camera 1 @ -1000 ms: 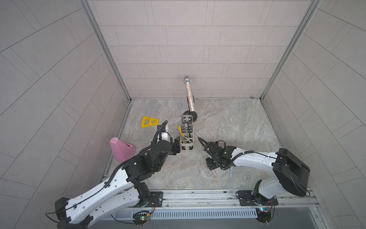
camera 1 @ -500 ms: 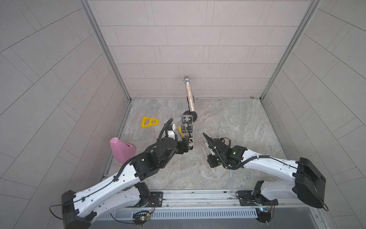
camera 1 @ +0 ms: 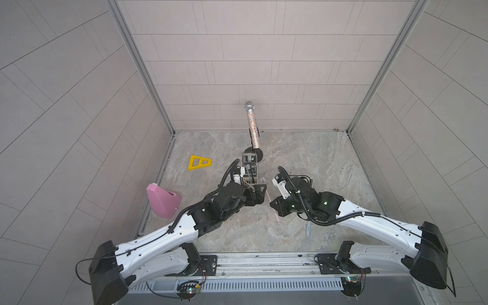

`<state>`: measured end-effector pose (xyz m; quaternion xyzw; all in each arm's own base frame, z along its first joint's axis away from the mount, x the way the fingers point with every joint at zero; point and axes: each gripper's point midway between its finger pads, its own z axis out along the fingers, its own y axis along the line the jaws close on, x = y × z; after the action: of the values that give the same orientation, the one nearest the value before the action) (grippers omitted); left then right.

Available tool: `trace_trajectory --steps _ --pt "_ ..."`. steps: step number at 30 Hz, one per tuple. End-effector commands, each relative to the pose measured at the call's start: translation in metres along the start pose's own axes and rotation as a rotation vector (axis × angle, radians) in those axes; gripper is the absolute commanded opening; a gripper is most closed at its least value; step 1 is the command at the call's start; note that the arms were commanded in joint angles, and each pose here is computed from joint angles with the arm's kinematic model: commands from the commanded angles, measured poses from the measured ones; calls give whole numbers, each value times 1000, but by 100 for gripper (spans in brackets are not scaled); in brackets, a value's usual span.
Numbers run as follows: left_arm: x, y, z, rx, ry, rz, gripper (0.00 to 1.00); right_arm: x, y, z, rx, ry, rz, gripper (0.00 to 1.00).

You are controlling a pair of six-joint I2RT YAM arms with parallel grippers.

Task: Place the toothbrush into the toothbrush holder
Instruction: Pick up the toothbrush from the center of the board.

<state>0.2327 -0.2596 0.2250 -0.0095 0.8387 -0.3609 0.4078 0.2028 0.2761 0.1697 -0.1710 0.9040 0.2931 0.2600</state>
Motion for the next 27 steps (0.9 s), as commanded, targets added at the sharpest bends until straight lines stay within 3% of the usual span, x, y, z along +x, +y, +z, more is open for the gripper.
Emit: trace_trajectory --steps 1,16,21,27 --pt "0 -6 4 39 1 -42 96 -18 15 -11 -46 -65 -19 11" --pt "16 -14 24 43 93 -29 94 -33 38 -21 -130 -113 -53 11" --pt "10 -22 24 64 85 -32 73 -28 41 -19 -137 -102 -67 11" --pt "9 -29 26 88 93 -39 42 -20 41 -14 -134 -78 -85 11"
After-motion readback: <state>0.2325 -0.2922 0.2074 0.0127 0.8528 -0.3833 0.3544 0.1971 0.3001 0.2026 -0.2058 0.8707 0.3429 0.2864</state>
